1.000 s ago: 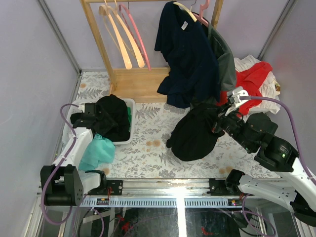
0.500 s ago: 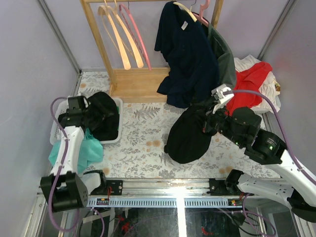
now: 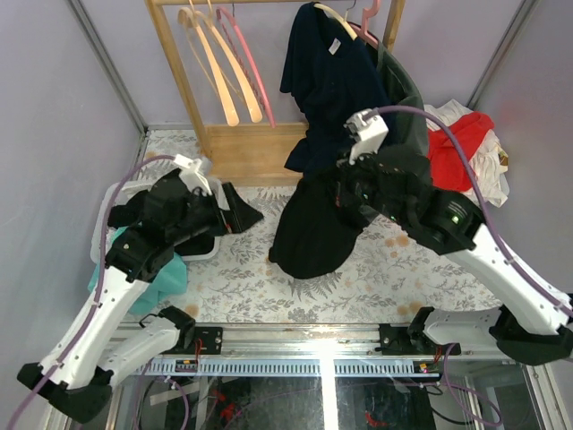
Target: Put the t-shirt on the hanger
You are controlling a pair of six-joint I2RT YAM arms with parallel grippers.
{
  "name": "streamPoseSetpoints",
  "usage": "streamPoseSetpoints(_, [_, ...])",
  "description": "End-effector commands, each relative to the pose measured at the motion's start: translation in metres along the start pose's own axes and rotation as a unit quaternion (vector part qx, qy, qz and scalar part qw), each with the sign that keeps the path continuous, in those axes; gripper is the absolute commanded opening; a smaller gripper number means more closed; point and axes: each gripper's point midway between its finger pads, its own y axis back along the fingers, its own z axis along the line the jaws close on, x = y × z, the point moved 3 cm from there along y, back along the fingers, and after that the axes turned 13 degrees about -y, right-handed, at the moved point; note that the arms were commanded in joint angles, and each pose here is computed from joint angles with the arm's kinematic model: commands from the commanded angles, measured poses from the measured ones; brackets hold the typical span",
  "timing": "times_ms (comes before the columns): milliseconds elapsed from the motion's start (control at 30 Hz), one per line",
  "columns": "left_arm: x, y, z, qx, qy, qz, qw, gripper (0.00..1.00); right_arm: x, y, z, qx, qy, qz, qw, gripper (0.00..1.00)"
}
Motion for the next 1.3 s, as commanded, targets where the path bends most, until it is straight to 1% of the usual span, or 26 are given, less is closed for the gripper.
streamPoseSetpoints(0, [0.042,-0.007,-0.030,0.054,-0.025,0.065,0.996,0.99,-0.037,-0.012,0.015,0.009,-0.012,-0.039,0.999,0.00])
streamPoseSetpoints(100, [0.066,-0.019,-0.047,0.049,-0.054,0.092,0.993,1.00,-0.042,-0.025,0.020,0.014,-0.009,-0.031,0.999,0.00])
streamPoseSetpoints(233, [0.079,-0.032,-0.062,0.030,-0.086,0.104,0.990,1.00,-0.042,-0.038,0.026,0.013,-0.008,-0.019,1.000,0.00])
streamPoseSetpoints(300, [0.083,-0.045,-0.058,-0.004,-0.102,0.107,0.989,1.00,-0.040,-0.040,0.029,0.006,-0.011,-0.014,1.000,0.00])
streamPoseSetpoints(367, [0.080,-0.054,-0.050,-0.050,-0.112,0.091,0.988,0.99,-0.039,-0.038,0.029,0.003,-0.014,-0.012,1.000,0.00])
streamPoseSetpoints(400, [0.077,-0.058,-0.047,-0.065,-0.117,0.080,0.988,0.92,-0.038,-0.037,0.029,0.003,-0.015,-0.011,1.000,0.00])
streamPoseSetpoints(467, [0.065,-0.059,-0.043,-0.094,-0.122,0.055,0.986,0.68,-0.037,-0.032,0.026,0.008,-0.015,-0.011,1.000,0.00])
streamPoseSetpoints(533, [0.055,-0.057,-0.043,-0.108,-0.126,0.036,0.985,0.50,-0.036,-0.026,0.022,0.014,-0.014,-0.011,1.000,0.00])
streamPoseSetpoints(567, [0.049,-0.056,-0.041,-0.119,-0.128,0.025,0.984,0.36,-0.037,-0.021,0.020,0.014,-0.015,-0.014,1.000,0.00])
streamPoseSetpoints(600, [0.045,-0.054,-0.041,-0.122,-0.129,0.018,0.984,0.26,-0.037,-0.019,0.019,0.016,-0.016,-0.016,1.000,0.00])
streamPoseSetpoints(633, [0.040,-0.051,-0.042,-0.122,-0.129,0.010,0.984,0.20,-0.036,-0.017,0.017,0.018,-0.015,-0.016,1.000,0.00])
streamPoseSetpoints(700, [0.033,-0.045,-0.045,-0.120,-0.127,-0.002,0.985,0.02,-0.036,-0.013,0.014,0.023,-0.014,-0.018,0.999,0.00])
streamPoseSetpoints(733, [0.029,-0.041,-0.047,-0.115,-0.128,-0.006,0.985,0.00,-0.036,-0.012,0.012,0.028,-0.013,-0.019,0.999,0.00])
streamPoseSetpoints(1000, [0.011,-0.002,-0.055,-0.079,-0.114,-0.024,0.990,0.00,-0.037,-0.002,-0.003,0.065,0.001,-0.029,0.997,0.00])
streamPoseSetpoints(1100, [0.011,0.010,-0.047,-0.090,-0.111,-0.025,0.989,0.00,-0.037,0.001,-0.011,0.086,0.009,-0.033,0.996,0.00])
streamPoseSetpoints(1267, [-0.010,0.035,-0.048,-0.094,-0.111,-0.046,0.988,0.00,-0.023,0.004,-0.033,0.140,0.029,-0.018,0.990,0.00])
